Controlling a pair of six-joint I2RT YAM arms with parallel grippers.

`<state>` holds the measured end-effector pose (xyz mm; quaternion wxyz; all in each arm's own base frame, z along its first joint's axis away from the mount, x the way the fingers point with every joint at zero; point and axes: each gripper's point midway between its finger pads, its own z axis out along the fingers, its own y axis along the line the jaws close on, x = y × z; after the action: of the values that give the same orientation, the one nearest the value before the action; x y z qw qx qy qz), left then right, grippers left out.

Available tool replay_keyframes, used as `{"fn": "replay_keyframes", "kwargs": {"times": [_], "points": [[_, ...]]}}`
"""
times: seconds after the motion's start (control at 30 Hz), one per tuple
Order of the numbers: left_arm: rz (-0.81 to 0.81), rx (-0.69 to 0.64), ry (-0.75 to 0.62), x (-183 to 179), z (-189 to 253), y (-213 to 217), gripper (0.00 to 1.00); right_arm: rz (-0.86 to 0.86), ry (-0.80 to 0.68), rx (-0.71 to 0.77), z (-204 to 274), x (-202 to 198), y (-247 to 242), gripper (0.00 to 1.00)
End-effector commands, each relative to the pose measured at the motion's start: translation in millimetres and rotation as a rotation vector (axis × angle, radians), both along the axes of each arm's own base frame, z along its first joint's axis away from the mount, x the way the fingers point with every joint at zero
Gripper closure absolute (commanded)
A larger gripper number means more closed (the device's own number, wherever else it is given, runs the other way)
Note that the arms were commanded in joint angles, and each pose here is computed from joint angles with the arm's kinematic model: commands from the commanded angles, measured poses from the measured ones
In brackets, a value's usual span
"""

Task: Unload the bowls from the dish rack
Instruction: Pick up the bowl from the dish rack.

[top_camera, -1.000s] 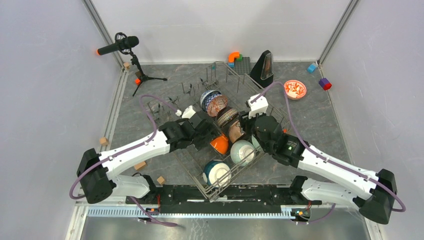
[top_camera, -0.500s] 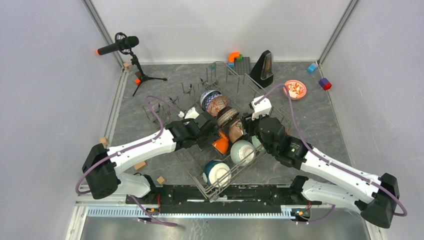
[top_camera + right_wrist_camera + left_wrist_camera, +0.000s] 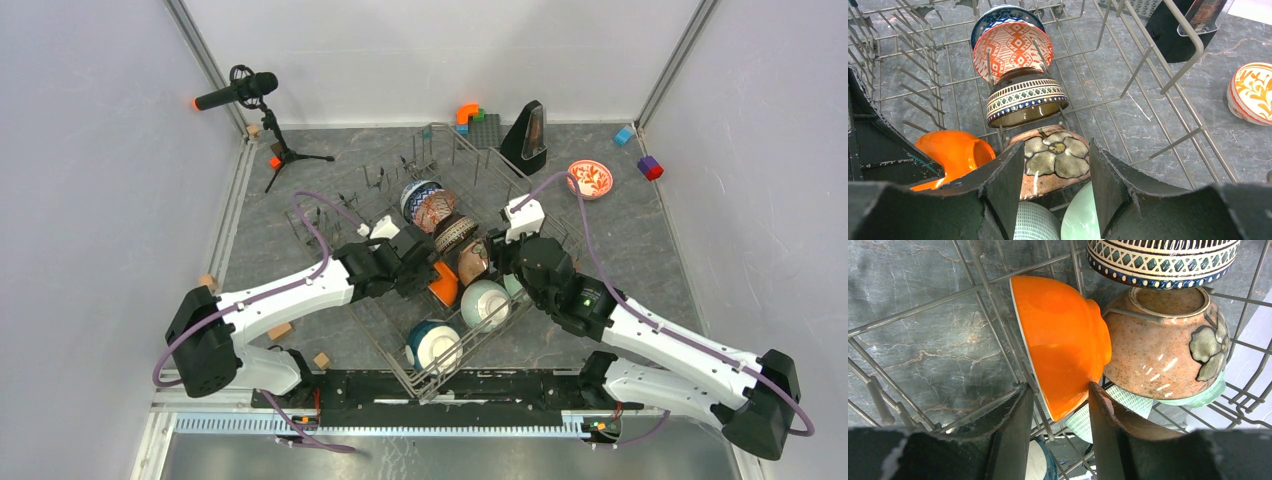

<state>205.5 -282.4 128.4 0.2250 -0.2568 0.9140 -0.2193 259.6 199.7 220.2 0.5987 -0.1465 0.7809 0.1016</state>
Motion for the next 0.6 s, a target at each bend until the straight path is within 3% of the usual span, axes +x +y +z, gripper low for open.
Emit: {"fn": "replay_keyframes", "kwargs": {"times": [0.0,0.2,0.57], "points": [[0.022,-0.129,-0.088,17,25,-28,0.48,0.006,-0.032,0.045,11,2,2,0.44],[0.004,-0.12,-0.097,13,26,-33,0.4,0.003,-0.034,0.043,11,1,0,0.44],[0.014,-0.09,-0.166,17,37,-28,0.41,0.007,-0.036,0.049,9,0,-2,0.44]]}}
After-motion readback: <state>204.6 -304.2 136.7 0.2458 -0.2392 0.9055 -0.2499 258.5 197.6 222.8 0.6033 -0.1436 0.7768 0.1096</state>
